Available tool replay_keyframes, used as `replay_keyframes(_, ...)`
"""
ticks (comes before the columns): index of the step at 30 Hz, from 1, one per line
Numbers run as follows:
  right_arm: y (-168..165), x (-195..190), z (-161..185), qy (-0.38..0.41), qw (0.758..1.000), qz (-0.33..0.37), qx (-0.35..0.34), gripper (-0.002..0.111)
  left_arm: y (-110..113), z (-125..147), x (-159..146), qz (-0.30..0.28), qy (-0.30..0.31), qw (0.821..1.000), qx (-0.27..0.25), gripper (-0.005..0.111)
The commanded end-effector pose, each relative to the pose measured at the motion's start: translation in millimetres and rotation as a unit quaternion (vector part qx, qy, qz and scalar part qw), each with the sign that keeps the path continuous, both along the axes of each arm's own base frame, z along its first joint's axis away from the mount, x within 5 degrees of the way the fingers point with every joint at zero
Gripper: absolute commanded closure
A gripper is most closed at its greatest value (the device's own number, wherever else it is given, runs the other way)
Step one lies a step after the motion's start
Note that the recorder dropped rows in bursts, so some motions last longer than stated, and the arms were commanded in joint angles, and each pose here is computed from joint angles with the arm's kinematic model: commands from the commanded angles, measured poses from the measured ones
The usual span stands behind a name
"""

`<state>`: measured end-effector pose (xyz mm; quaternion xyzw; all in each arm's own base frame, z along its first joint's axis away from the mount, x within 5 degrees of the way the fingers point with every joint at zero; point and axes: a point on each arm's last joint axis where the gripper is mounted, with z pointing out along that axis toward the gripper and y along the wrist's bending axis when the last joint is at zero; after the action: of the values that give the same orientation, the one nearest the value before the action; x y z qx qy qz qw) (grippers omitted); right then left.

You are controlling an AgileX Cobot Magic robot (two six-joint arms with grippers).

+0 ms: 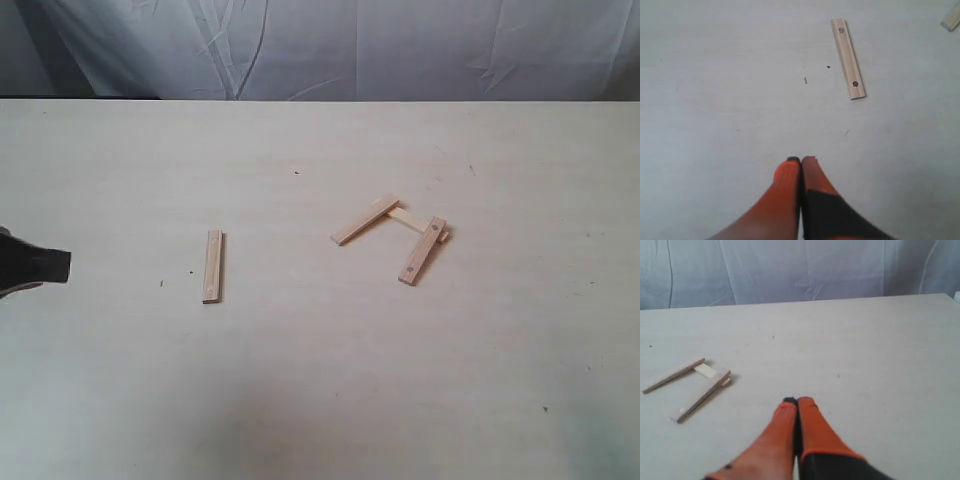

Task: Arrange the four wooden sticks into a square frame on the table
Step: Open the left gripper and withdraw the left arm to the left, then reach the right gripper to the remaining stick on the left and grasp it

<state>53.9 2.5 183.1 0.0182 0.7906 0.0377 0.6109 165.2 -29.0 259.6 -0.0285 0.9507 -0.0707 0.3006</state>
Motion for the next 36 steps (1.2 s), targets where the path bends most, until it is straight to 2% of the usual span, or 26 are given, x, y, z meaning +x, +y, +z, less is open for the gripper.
replay_keyframes(1,-1,2,25,-0.138,0.99,-0.009,0.027,0.108,4,10,-16,0.002,-0.047,0.999,-0.001,0.107)
replay_keyframes(2,-2,2,35,-0.197,0.98,-0.012,0.029,0.108,6,12,-19,0.0,-0.056,0.998,0.005,0.107)
replay_keyframes(6,-3,-3,53,-0.296,0.954,-0.018,0.031,0.108,7,17,-24,-0.001,-0.076,0.997,0.009,0.107)
replay_keyframes(9,-4,-7,62,-0.347,0.937,-0.022,0.035,0.108,8,16,-25,-0.003,-0.068,0.997,0.018,0.107)
replay_keyframes(12,-5,-7,63,-0.348,0.936,-0.024,0.042,0.108,8,16,-25,-0.003,-0.068,0.998,0.018,0.107)
replay_keyframes(17,-1,-1,77,-0.187,0.981,-0.007,0.057,0.109,9,16,-25,-0.004,-0.069,0.997,0.024,0.107)
replay_keyframes(22,5,17,109,-0.028,0.996,0.01,0.08,0.109,9,16,-25,-0.004,-0.069,0.997,0.024,0.107)
replay_keyframes(26,16,49,138,0.115,0.983,0.038,0.136,0.109,9,16,-25,-0.004,-0.069,0.997,0.025,0.107)
replay_keyframes(29,21,77,150,0.176,0.974,0.054,0.13,0.109,9,16,-25,-0.004,-0.069,0.997,0.025,0.107)
replay_keyframes(31,21,98,147,0.196,0.97,0.048,0.132,0.109,9,16,-25,-0.004,-0.069,0.997,0.025,0.107)
replay_keyframes(34,27,136,124,0.244,0.95,0.039,0.194,0.109,9,16,-25,-0.004,-0.069,0.997,0.025,0.107)
replay_keyframes(36,37,159,113,0.28,0.939,0.063,0.19,0.109,9,16,-25,-0.004,-0.069,0.997,0.025,0.107)
